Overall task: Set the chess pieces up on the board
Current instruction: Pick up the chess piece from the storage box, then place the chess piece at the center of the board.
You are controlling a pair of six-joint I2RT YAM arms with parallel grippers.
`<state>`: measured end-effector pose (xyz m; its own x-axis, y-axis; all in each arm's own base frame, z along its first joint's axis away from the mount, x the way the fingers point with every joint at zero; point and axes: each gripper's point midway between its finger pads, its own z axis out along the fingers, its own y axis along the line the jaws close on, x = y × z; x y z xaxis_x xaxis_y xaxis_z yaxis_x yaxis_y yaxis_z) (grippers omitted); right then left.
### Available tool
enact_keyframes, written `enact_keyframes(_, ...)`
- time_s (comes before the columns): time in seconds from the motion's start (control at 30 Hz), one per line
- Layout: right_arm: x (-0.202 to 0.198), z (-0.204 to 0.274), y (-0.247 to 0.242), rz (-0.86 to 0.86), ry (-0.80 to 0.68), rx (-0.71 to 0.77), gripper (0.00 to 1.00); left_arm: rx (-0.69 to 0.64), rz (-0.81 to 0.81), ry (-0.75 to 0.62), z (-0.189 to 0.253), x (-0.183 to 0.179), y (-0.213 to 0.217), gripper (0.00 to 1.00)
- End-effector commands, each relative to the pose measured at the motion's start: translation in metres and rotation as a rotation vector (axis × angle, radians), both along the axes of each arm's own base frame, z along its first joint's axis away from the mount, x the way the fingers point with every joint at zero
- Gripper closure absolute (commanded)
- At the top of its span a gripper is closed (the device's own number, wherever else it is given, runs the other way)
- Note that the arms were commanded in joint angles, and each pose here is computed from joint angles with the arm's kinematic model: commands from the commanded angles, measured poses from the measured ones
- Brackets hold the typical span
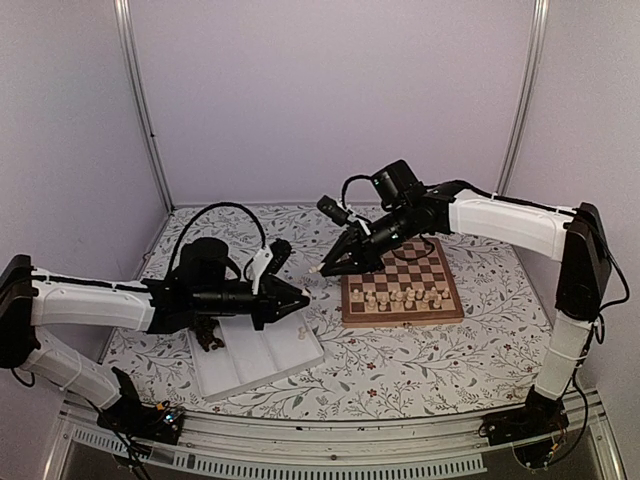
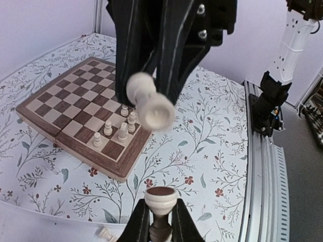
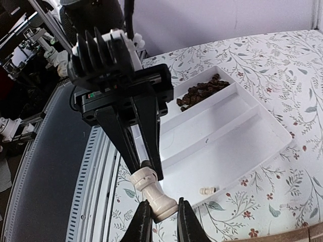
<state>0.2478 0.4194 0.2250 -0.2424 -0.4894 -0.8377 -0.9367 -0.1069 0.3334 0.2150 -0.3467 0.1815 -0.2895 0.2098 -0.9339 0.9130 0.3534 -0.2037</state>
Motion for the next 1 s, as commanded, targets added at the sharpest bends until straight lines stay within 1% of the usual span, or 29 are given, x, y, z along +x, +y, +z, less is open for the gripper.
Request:
enact_keyframes(0.0,0.019,0.01,-0.032,-0.085,-0.071,0.012,0.94,0.152,-0.078,0.183,-0.037,-0.021,-0.006,0.97)
enact_keyframes(0.13,0.029,0.01,-0.064,-0.156,-0.092,0.009,0.94,0.293,-0.14,0.257,-0.063,-0.036,-0.019,0.97)
enact_keyframes(0.2,0.039,0.012,-0.084,-0.212,-0.104,0.008,0.94,0.351,-0.162,0.267,-0.076,-0.041,-0.028,0.97)
enact_keyframes(0.33,0.059,0.011,-0.129,-0.332,-0.11,-0.003,0.94,0.456,-0.186,0.254,-0.096,-0.044,-0.051,0.96)
enact_keyframes(0.5,0.064,0.013,-0.174,-0.435,-0.104,0.006,0.94,0.59,-0.225,0.217,-0.125,-0.05,-0.078,0.96)
enact_keyframes(0.63,0.058,0.012,-0.187,-0.469,-0.128,0.002,0.94,0.68,-0.242,0.186,-0.145,-0.049,-0.091,0.95)
enact_keyframes(0.8,0.052,0.013,-0.193,-0.489,-0.162,-0.002,0.93,0.78,-0.203,0.169,-0.169,-0.038,-0.092,0.93)
enact_keyframes(0.87,0.052,0.01,-0.194,-0.491,-0.167,-0.007,0.93,0.8,-0.186,0.159,-0.172,-0.034,-0.092,0.9)
enact_keyframes(0.97,0.051,0.006,-0.194,-0.491,-0.168,-0.013,0.93,0.816,-0.162,0.133,-0.173,-0.03,-0.091,0.74)
